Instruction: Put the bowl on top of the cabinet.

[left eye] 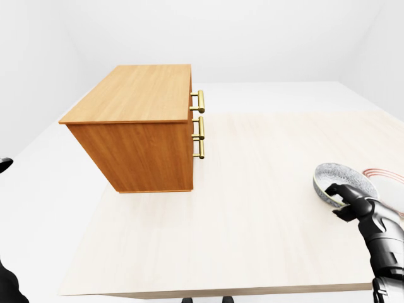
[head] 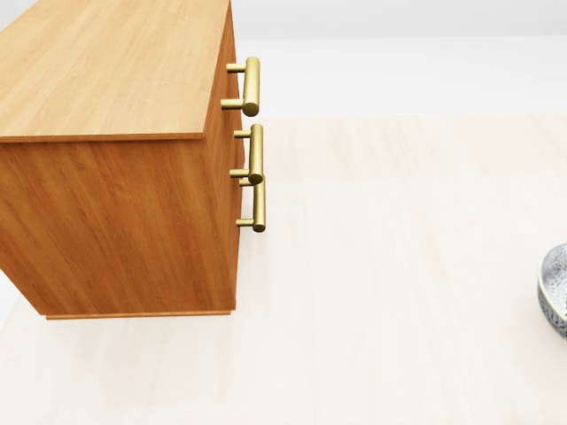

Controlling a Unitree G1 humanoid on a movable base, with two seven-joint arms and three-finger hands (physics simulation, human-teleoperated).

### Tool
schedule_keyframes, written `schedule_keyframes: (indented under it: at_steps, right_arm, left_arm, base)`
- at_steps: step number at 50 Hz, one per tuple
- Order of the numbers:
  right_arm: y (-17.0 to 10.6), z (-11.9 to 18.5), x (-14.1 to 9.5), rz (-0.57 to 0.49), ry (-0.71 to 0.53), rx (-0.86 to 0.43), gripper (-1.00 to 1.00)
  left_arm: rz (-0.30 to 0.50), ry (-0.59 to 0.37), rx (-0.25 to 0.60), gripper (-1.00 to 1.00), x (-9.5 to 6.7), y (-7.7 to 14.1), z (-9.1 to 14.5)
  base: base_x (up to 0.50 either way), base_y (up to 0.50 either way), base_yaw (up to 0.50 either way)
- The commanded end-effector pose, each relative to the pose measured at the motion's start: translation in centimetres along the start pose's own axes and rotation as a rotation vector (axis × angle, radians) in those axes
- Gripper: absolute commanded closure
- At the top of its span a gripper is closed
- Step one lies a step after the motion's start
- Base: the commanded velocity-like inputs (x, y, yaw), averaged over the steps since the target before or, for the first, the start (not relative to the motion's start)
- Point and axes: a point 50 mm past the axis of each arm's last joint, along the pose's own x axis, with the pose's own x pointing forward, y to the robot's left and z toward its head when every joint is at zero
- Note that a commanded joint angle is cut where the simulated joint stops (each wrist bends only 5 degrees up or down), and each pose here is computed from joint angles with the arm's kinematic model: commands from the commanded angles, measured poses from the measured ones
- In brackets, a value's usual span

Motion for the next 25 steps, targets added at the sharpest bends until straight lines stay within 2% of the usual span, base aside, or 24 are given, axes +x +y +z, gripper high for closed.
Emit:
schedule_keyframes:
  at_steps: [1,12,18,22,23,25]
  right_arm:
    - [2.3,-1.0,0.2,0.091,0.027,0.011,1.0]
    - [2.4,-0.8,0.3,0.095,0.026,0.016,1.0]
    - [1.5,-0.5,0.1,0.075,0.01,0.004,1.0]
    - [-1.9,1.8,-0.3,0.016,-0.049,-0.04,1.0]
    - [-4.0,3.3,-0.6,-0.02,-0.072,-0.077,1.0]
    - [-6.4,5.1,-1.0,-0.045,-0.082,-0.137,1.0]
  left_arm:
    - [0.0,0.003,0.002,-1.0,0.0,0.0,-0.1]
    - [0.0,0.008,0.004,-1.0,-0.1,0.0,-0.2]
    - [0.0,0.006,0.003,-1.0,0.0,0.0,-0.2]
    - [-0.001,0.009,0.005,-1.0,0.0,0.0,-0.3]
    - [0.001,0.005,0.002,-1.0,0.0,0.0,-0.2]
    - [-0.004,0.007,0.002,-1.0,0.0,-0.2,-0.3]
  base:
    - [0.0,0.0,0.0]
    - [0.0,0.0,0.0]
    - [0.0,0.0,0.0]
    - [0.0,0.0,0.0]
    - [0.0,0.0,0.0]
    - [0.0,0.0,0.0]
